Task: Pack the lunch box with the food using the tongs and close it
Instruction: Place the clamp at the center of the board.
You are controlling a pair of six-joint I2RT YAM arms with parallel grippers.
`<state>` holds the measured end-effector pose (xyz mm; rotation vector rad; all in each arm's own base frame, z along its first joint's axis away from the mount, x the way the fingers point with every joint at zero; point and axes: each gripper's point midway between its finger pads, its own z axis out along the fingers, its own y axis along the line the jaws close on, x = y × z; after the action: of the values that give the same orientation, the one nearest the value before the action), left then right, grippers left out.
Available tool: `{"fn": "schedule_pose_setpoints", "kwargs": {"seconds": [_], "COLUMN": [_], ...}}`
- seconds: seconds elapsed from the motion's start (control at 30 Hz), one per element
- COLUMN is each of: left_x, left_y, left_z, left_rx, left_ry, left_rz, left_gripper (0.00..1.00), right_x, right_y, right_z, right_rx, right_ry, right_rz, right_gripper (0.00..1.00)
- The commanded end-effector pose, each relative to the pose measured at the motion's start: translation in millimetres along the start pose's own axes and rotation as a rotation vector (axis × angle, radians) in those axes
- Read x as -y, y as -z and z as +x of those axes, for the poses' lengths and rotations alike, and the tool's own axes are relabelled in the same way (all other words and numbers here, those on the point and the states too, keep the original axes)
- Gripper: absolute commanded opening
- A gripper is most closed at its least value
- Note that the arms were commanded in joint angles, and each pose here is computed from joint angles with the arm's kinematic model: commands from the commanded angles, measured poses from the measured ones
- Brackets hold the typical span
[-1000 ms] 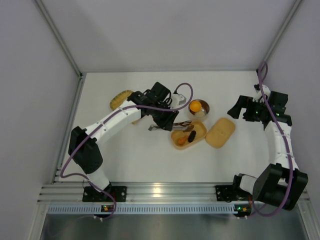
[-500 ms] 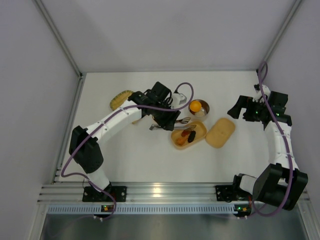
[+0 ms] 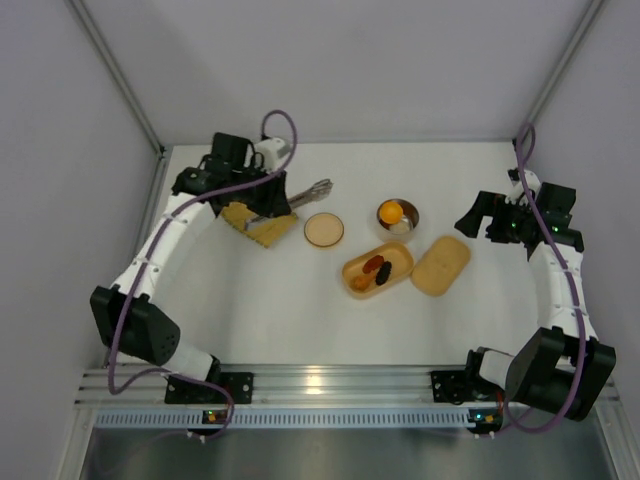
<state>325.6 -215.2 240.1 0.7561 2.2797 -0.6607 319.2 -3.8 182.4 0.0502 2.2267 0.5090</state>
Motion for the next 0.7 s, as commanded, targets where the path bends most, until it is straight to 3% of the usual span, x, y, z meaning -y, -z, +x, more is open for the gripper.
{"fn": "schedule_pose_setpoints", "kwargs": {"seconds": [0.0,0.13,0.23,0.43,0.67], "left_x": [-61,-169,-225,-292,-339], "left_y": [45,90,104,98,53], "left_z": [-6,20,44,67,105], "left_rx": [0.12,0.203,0.211,0.169,0.055], "left_ry": [0.134,0.27,0.337,0.346,0.402], "left_rz": [-0.099,-0.342,-0.426,-0.49,-0.479], "left_gripper": [0.33,0.33,0.32,0.33,0.33], "right_x": [-2,-3,-3,-2,-1], "right_y": [7,6,6,3,3], "right_z": [-11,-11,-13,-9,-9], "right_rx": [0.043,0.041,0.043,0.03,0.029], "right_ry": [0.028,0.019,0.021,0.012,0.018], "right_rz": [-0.005,-0.014,-0.017,-0.023,-0.017], "right_gripper": [0.99,0.99,0.99,0.99,0.99]}}
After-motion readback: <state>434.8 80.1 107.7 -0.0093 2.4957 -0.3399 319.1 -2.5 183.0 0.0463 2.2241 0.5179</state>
